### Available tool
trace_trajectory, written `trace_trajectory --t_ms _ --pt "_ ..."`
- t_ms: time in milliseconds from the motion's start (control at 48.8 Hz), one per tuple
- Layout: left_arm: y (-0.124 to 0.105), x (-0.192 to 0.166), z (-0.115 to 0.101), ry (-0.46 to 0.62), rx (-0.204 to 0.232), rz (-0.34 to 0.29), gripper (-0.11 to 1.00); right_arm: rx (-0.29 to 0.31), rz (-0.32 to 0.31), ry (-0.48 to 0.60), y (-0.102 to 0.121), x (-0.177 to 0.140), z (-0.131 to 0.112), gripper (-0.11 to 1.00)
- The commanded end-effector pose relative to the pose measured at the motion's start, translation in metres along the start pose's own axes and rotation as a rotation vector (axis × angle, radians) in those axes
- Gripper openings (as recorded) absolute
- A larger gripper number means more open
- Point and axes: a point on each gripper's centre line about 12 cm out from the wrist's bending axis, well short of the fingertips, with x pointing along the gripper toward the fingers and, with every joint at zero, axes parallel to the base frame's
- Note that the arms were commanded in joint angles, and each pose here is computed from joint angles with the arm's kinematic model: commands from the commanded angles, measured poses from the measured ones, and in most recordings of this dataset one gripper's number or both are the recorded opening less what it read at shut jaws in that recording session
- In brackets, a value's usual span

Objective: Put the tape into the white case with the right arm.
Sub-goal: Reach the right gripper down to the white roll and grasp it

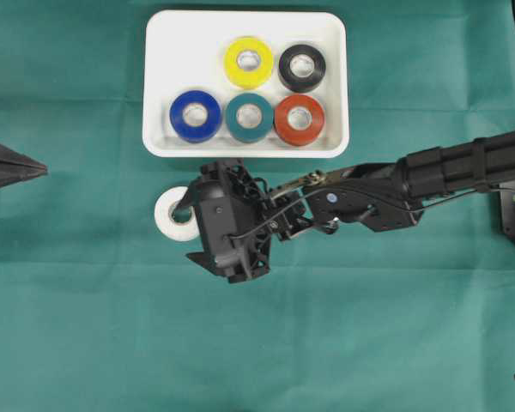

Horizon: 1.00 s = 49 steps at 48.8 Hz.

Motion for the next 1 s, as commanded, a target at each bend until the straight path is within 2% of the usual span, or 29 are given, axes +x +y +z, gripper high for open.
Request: trace_trajectory --t_ms 0,164,533,984 --pt "0.000 0.001 0.005 -0.014 -0.002 0.001 0.00 -0.006 -0.004 -0.041 0.000 -0.001 0.019 0.81" --pt "0.000 0.001 0.005 -0.014 -0.003 0.001 0.00 0.000 -0.019 -0.009 -0.002 0.007 0.014 0.81" --pt "0.000 0.001 0.005 -0.014 -0.002 0.001 0.00 -0.010 -0.089 0.145 -0.003 0.017 -0.004 0.81" --pt "0.000 0.001 0.005 -0.014 0.000 0.001 0.00 -0.015 -0.095 0.165 0.000 0.030 -0.006 0.81"
